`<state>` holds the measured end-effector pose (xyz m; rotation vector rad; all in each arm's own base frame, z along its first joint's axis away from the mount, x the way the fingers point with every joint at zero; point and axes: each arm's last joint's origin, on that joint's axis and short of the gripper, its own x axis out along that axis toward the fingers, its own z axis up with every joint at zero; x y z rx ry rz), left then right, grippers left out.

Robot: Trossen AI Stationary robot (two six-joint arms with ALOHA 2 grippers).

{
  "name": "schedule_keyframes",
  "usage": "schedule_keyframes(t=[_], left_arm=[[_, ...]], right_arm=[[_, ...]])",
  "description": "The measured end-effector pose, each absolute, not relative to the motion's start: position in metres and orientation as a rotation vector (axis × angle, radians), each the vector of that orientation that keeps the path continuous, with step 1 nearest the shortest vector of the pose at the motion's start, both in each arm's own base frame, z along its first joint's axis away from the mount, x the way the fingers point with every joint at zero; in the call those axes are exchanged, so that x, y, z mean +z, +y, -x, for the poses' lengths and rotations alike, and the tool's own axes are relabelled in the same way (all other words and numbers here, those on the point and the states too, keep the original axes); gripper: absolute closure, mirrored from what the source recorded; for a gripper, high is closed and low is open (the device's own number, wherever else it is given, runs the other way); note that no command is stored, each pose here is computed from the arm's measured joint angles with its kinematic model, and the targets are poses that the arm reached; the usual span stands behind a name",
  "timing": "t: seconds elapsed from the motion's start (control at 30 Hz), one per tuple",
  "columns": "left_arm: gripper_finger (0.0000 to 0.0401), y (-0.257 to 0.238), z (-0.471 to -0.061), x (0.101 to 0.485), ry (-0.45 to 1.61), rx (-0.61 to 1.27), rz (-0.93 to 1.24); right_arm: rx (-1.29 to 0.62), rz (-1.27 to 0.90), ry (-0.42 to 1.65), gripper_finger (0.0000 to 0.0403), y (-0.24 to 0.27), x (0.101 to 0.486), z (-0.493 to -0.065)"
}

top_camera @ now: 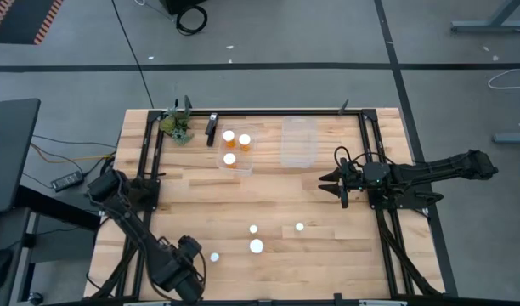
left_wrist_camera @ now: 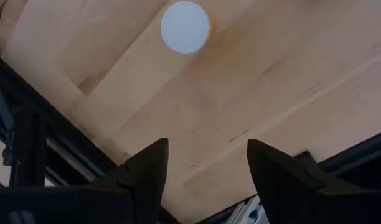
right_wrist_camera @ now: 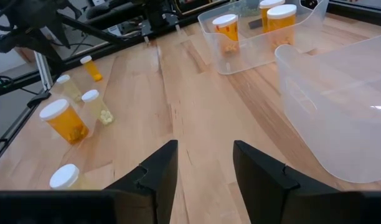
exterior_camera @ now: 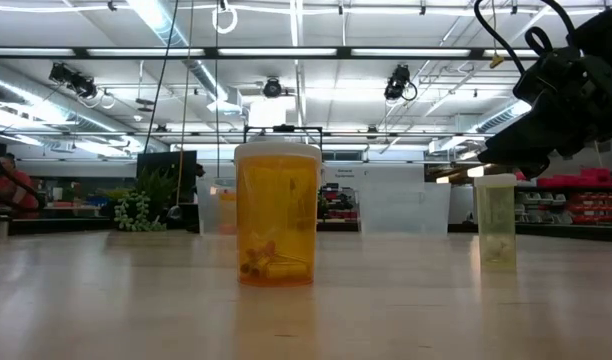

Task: Pick and place medicine bottles into bin by pill shape (circle, oval)
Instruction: Put the small orange pill bottle in the right transparent bin

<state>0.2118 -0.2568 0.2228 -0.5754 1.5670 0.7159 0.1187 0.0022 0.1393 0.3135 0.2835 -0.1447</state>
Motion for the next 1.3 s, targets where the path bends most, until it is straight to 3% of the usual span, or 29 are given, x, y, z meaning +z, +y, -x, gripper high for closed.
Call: schedule_keyframes(t=[0.77, 1.3], left_arm=[[0.0196, -0.243, -0.203, 0.160, 1.520, 0.736, 0.603], [0.0195, -0.233, -0.207, 0.163, 1.407, 0.748, 0.582]], right_arm=[[-0.145, -0.314, 0.283, 0.0242, 0.002, 0.139, -0.119], [-0.145, -0.314, 0.283, 0.0242, 0.002, 0.139, -0.119]])
